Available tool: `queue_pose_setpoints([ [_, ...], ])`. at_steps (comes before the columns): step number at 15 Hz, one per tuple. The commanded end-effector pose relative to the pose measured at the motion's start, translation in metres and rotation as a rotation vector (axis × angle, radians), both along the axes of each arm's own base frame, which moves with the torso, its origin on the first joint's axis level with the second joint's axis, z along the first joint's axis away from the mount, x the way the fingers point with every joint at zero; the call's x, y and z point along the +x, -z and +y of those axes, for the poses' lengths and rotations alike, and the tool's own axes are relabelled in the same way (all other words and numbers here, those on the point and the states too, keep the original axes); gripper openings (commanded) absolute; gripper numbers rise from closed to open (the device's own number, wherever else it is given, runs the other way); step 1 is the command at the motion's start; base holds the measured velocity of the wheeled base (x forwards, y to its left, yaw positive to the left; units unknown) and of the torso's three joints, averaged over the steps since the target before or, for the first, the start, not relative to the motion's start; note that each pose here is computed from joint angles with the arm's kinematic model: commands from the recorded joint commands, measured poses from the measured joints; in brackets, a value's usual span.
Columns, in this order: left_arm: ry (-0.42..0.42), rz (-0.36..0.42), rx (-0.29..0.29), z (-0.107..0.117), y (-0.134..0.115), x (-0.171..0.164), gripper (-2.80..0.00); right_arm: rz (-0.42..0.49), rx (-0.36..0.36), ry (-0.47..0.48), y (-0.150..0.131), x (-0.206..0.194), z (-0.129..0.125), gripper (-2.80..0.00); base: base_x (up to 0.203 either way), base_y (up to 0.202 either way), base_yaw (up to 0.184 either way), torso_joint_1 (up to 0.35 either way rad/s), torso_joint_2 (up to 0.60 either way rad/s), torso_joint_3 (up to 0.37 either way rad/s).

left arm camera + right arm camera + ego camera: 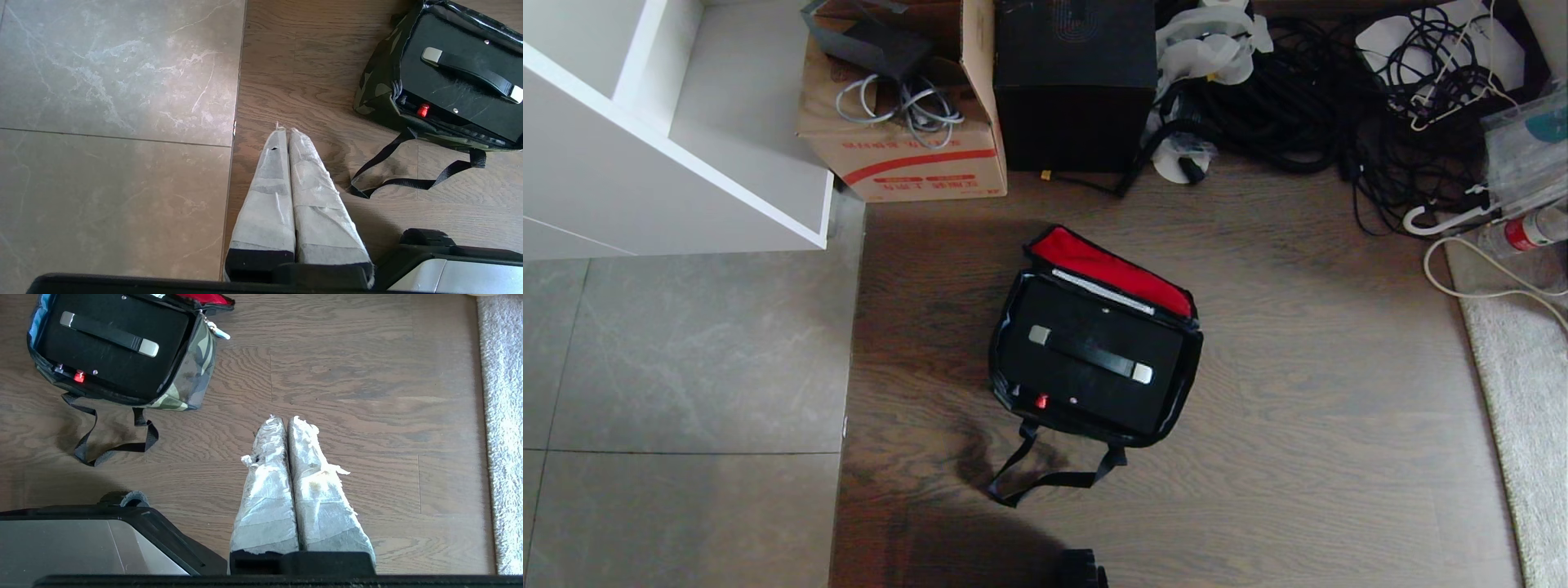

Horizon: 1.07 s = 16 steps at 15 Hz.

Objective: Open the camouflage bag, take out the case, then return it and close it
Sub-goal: Close the top of the storage box

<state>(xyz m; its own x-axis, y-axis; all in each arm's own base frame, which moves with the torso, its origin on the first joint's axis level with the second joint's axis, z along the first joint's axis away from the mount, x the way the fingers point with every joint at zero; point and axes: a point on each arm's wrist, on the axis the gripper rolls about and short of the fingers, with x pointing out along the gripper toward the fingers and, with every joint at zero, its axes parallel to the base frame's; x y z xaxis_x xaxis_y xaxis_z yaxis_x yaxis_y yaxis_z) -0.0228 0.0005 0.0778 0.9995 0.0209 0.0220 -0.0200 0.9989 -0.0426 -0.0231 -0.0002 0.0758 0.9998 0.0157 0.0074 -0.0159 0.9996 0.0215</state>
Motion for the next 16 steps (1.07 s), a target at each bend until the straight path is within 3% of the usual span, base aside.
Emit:
queue_pose_setpoints([
  [1,-0.001,0.008,-0.001,0.0,0.0025,0.0007,-2.8,0.003,0.0,-0.001,-0.0002,0.0003,0.0,-2.8,0.0,0.0,0.0,0.0,0.0,0.0],
  [16,-0.001,0.008,-0.001,0.0,0.0024,0.0007,-2.8,0.003,0.0,-0.001,-0.0002,0.0003,0.0,-2.8,0.0,0.0,0.0,0.0,0.0,0.0],
])
